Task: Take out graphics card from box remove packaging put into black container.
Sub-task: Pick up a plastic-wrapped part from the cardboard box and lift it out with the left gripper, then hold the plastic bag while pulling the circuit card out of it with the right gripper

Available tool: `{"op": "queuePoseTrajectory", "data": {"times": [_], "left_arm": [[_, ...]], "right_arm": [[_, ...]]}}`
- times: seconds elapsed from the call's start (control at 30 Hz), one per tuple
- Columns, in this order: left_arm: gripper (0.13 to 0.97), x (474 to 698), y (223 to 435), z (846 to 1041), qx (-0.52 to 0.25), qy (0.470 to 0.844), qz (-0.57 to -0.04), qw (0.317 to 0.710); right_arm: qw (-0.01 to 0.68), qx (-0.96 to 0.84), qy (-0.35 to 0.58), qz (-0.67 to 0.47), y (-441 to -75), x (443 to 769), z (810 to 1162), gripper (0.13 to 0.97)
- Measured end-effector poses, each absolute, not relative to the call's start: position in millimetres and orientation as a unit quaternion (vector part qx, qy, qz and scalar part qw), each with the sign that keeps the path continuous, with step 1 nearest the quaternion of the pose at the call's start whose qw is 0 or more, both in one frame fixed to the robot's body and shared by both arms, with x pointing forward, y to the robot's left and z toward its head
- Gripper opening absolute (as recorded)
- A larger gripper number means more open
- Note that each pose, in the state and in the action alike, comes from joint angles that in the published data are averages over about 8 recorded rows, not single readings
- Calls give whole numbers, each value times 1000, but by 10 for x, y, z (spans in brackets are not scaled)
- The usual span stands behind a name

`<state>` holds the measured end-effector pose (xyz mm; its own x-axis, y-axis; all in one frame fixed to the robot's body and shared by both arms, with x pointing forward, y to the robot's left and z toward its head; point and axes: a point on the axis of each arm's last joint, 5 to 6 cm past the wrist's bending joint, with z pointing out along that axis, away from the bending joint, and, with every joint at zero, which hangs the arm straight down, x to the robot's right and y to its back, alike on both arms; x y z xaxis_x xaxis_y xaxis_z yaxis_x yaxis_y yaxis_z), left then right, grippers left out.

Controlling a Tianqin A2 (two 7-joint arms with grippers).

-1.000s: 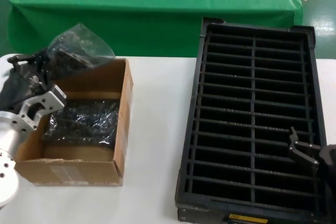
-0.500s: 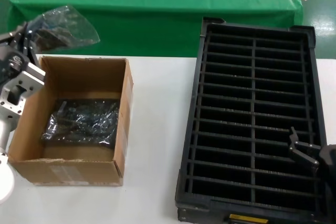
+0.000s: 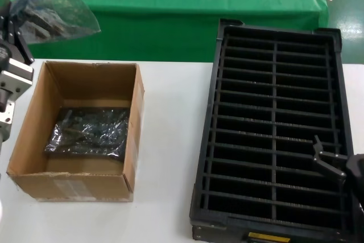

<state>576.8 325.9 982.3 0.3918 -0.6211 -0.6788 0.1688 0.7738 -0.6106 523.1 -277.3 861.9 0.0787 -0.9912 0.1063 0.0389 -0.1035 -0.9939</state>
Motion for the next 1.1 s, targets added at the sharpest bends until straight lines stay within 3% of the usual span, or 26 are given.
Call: {"op": "queuePoseTrajectory", "data": {"times": [0.23,0.43,0.73,1.1], "left_arm": [[139,5515,3251,9929,-196,485,-238,818],[139,5316,3245,9904,-161,492,-230,824],[139,5174,3321,9696,-110,518,-211,821],[139,5130,3456,9428,-58,534,-181,824]], "right_arm": [[508,-574,381,-517,-2820,5333,8838,966],[521,-616,302,-507,-2738,5604,9056,966],[558,-654,193,-472,-2402,5997,9276,966],[595,-676,105,-422,-2006,6177,9458,937]]}}
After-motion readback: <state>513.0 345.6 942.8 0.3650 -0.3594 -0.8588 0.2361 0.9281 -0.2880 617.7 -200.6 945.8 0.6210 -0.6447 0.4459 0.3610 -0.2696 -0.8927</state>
